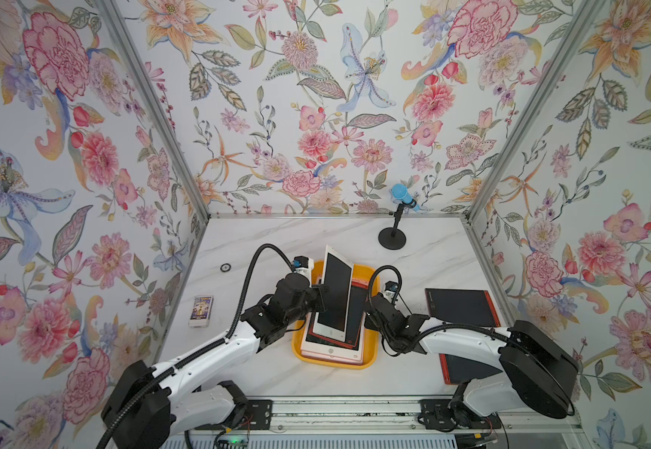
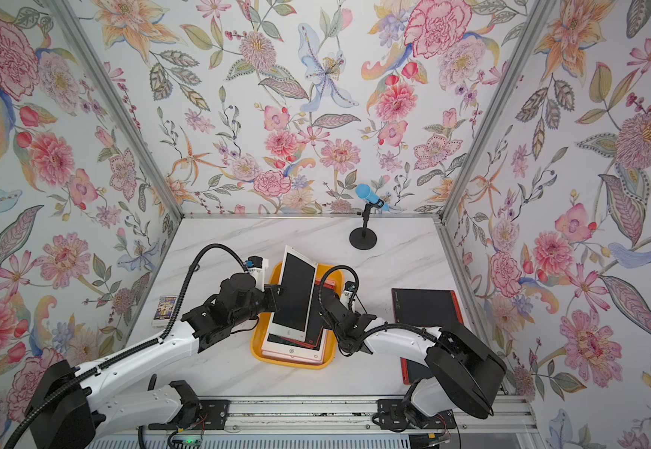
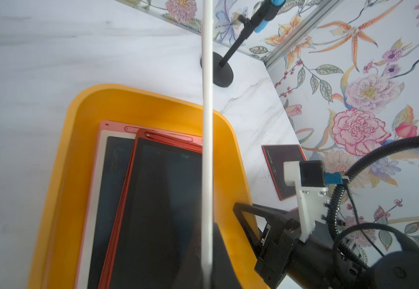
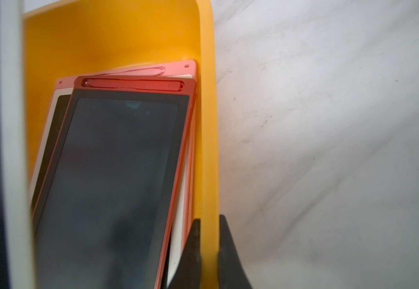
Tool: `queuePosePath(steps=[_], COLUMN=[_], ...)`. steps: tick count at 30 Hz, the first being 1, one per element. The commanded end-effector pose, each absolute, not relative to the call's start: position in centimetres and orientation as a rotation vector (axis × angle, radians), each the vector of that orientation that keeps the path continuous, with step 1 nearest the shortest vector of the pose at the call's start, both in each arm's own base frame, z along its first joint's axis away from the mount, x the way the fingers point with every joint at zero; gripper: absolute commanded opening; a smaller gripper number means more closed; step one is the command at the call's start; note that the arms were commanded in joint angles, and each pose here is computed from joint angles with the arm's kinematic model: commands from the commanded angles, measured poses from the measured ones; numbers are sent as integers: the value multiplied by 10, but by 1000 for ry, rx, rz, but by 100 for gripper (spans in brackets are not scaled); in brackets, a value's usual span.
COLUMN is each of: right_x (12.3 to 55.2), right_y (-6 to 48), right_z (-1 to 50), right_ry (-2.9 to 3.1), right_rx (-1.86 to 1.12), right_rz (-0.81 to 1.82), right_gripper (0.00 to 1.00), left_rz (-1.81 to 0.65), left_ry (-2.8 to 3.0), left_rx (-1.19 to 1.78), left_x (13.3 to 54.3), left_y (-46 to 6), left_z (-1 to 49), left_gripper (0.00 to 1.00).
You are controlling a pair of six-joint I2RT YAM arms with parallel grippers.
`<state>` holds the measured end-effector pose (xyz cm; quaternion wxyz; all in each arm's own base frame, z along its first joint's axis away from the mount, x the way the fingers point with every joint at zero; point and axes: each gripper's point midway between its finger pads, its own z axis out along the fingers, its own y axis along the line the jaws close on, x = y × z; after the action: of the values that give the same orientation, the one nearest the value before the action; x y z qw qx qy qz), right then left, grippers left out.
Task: Take out the writing tablet from the storage box
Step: Move the storage box to the center of the board.
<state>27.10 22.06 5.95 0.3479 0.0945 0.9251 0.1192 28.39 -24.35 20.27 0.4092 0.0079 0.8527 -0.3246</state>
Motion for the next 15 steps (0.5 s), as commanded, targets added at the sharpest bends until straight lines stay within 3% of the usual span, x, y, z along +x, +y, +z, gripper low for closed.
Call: queuePosePath(steps=[1, 7, 15], right_x=[272, 310, 363], right_y=[213, 233, 290], right_z=[39, 43, 47], right_ry=[2485, 2480, 2485], right_rx=[306, 333, 122], right_rz=[276, 339, 307], right_gripper=[6, 5, 5], left_rz=[-751, -694, -639], left_ry=[2065, 1986, 1951], left_rx=[-12, -71, -120], left_x=[288, 282, 270], left_y=[-212, -172, -143], left_z=[233, 265, 278], left_gripper=[0, 0, 0])
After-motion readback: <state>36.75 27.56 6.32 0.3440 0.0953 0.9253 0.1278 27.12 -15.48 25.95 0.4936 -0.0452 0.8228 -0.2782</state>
